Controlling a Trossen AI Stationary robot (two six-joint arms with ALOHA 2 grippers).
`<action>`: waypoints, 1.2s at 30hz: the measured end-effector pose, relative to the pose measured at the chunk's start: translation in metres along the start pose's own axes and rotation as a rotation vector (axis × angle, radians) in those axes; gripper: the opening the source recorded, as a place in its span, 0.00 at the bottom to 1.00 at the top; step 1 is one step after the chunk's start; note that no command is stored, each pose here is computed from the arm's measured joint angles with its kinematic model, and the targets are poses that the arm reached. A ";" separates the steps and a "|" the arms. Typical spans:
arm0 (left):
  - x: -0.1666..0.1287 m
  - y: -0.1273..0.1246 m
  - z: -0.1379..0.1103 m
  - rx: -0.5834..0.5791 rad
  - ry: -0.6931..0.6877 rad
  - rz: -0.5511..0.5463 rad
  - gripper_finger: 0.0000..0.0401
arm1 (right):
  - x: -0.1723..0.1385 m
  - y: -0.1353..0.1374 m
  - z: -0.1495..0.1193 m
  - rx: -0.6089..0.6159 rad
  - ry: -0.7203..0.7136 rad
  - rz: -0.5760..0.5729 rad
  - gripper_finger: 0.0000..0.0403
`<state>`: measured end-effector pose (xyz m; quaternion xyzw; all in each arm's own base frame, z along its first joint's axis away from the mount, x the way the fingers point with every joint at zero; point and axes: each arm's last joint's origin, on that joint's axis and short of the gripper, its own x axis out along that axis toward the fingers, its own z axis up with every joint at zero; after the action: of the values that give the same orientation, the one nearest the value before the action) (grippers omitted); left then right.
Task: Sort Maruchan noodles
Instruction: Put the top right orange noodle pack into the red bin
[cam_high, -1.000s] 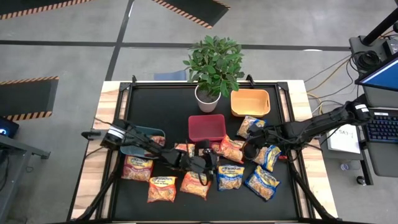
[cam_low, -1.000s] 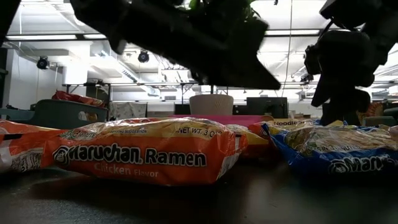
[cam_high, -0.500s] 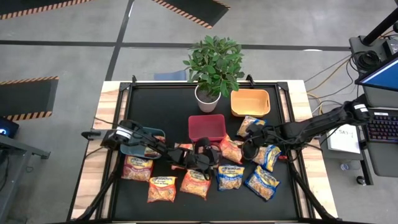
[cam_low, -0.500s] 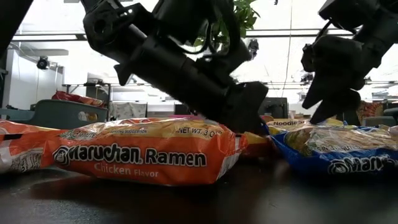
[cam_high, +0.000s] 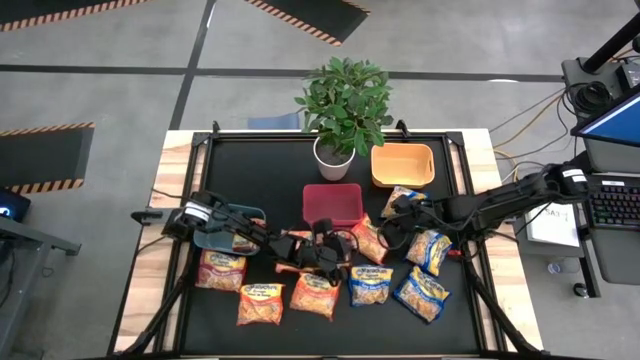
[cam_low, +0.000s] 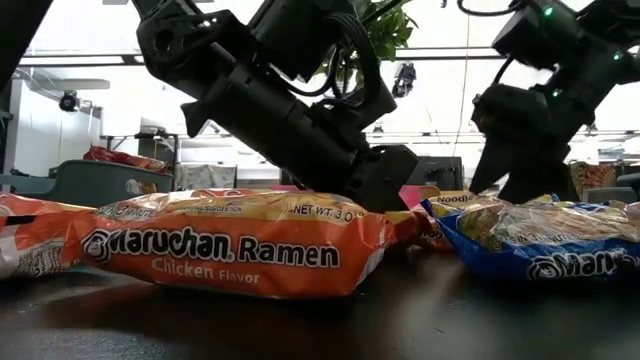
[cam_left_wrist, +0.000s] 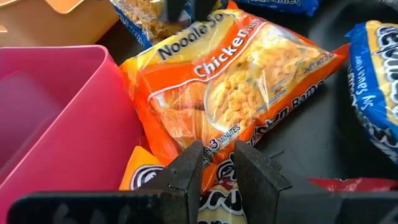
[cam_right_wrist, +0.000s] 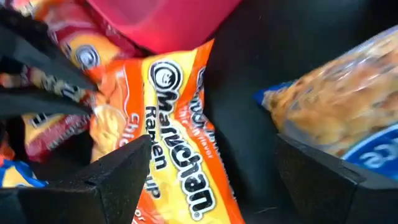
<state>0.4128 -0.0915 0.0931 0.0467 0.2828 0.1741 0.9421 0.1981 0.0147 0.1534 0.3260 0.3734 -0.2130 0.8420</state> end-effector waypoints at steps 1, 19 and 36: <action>0.000 0.001 0.000 0.000 0.002 0.002 0.19 | 0.002 0.000 -0.001 -0.001 0.013 0.000 0.81; 0.003 0.006 -0.003 0.006 0.013 0.010 0.19 | 0.026 0.019 0.002 0.017 0.059 0.248 0.75; 0.003 0.006 -0.001 -0.010 -0.012 0.007 0.19 | 0.024 0.019 0.004 0.035 0.029 0.243 0.35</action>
<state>0.4131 -0.0851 0.0913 0.0442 0.2762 0.1782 0.9434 0.2268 0.0222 0.1447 0.3867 0.3394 -0.1113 0.8503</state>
